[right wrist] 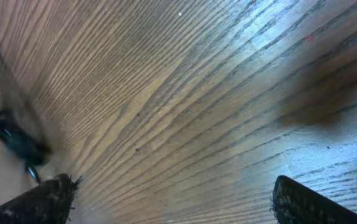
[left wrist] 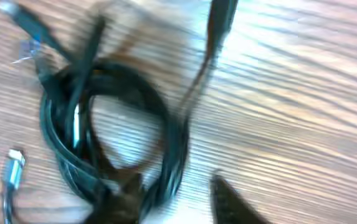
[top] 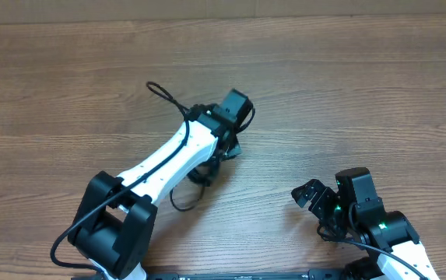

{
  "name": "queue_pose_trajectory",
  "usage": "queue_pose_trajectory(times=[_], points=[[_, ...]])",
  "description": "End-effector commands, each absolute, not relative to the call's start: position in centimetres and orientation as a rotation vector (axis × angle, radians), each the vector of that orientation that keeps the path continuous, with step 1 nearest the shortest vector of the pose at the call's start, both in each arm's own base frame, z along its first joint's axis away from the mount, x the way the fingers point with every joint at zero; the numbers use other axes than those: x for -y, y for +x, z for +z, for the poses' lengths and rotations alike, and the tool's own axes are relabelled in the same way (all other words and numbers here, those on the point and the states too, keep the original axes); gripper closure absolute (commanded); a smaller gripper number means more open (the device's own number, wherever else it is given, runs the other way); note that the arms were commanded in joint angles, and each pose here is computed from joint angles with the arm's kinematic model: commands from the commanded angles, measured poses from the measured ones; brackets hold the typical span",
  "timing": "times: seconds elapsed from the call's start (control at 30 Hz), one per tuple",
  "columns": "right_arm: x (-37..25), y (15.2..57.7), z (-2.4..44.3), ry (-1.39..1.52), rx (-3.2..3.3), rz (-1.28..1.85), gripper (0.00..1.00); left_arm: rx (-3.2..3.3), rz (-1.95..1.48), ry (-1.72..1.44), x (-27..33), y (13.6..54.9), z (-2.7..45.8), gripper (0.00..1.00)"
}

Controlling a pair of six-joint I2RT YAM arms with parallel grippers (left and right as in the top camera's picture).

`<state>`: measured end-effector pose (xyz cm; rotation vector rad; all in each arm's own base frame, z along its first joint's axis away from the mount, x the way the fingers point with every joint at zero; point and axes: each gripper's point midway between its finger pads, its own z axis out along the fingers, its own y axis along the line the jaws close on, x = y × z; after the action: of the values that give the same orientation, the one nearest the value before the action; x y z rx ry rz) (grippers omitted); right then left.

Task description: Untangle cables

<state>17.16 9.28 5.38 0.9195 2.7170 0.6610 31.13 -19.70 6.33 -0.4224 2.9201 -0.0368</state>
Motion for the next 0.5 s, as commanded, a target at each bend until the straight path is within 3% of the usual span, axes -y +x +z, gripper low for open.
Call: queue_pose_trajectory(times=[0.0, 0.1, 0.17, 0.33, 0.47], points=[[-9.2, 17.6, 5.8, 0.918, -2.694, 0.665, 0.0, -3.018, -0.199, -0.405, 21.8, 29.8, 6.5, 0.51], [-9.2, 17.6, 5.8, 0.918, -2.694, 0.665, 0.0, -3.034, -0.185, -0.407, 21.6, 29.4, 6.4, 0.39], [-9.2, 17.6, 5.8, 0.918, -2.694, 0.665, 0.0, -3.011, -0.142, -0.409, 21.1, 29.8, 6.4, 0.39], [-9.2, 17.6, 5.8, 0.918, -2.694, 0.665, 0.0, -2.868, -0.018, -0.669, 19.2, 31.2, 6.6, 0.52], [-9.2, 17.6, 5.8, 0.918, -2.694, 0.665, 0.0, -2.719, 0.004, -0.987, 18.3, 31.9, 6.7, 0.57]])
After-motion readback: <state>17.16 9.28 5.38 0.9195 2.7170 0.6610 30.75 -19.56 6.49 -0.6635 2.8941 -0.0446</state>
